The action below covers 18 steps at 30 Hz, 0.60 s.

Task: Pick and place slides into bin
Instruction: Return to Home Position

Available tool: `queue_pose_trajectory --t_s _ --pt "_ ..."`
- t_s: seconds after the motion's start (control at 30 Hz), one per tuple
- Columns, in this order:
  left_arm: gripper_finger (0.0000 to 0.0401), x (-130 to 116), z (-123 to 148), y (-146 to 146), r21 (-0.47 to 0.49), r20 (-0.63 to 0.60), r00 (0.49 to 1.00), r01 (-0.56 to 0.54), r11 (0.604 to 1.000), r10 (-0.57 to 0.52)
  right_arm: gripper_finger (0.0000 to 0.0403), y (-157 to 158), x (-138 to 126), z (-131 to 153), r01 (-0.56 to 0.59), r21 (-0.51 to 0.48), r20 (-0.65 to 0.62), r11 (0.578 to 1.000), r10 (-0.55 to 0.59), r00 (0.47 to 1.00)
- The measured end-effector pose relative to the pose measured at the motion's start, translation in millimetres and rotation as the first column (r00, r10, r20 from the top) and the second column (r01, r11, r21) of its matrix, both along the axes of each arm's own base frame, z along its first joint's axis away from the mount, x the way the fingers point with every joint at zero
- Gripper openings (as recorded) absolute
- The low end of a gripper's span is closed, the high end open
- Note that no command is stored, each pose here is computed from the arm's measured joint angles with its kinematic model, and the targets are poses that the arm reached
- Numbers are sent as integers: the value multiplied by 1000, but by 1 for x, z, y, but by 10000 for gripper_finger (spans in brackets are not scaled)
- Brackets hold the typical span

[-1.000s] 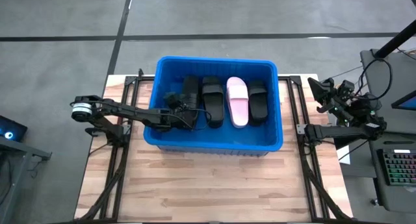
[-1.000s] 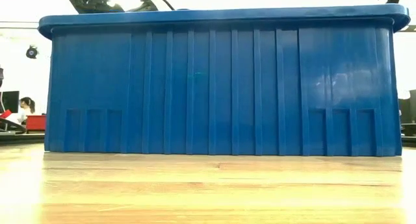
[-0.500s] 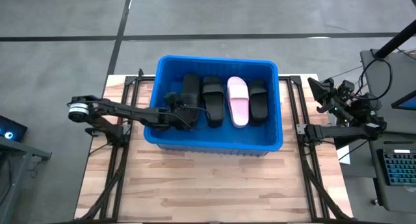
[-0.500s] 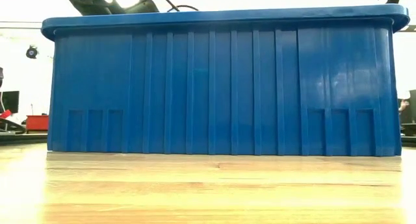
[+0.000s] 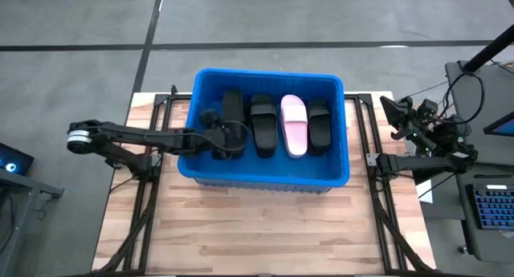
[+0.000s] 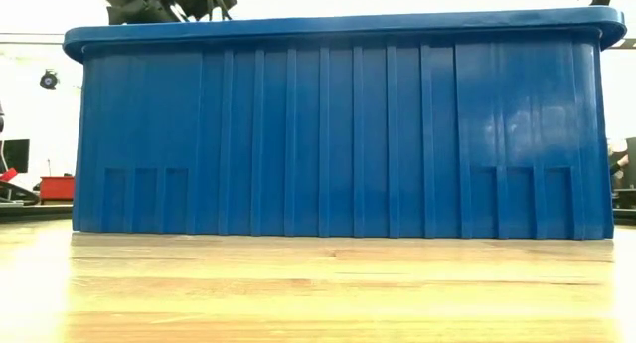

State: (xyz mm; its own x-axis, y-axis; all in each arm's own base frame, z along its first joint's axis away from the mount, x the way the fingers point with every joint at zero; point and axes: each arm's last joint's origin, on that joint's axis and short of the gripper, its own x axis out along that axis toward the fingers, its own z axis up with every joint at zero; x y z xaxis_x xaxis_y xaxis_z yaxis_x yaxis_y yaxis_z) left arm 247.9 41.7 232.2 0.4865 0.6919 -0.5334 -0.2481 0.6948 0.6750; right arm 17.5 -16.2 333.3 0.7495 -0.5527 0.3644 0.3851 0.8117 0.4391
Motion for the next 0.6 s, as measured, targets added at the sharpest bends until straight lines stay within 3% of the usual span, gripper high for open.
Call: queue_pose_trajectory --t_s 0.23,0.37,0.47,0.6 --pt "322 -7 24 -1 15 91 996 2 1000 -3 9 0 0 0 0 0 0 1000 0 1000" --pt "316 -7 56 -1 -36 293 956 -9 999 19 9 0 0 -1 0 -1 -3 1000 0 1000" --pt "292 -5 86 -5 -178 523 852 130 975 -18 9 0 1 -1 1 -2 -6 1000 -1 1000" --pt "237 1 115 -11 -249 738 668 401 881 -95 9 0 2 -2 5 -12 -17 1000 -5 1000"
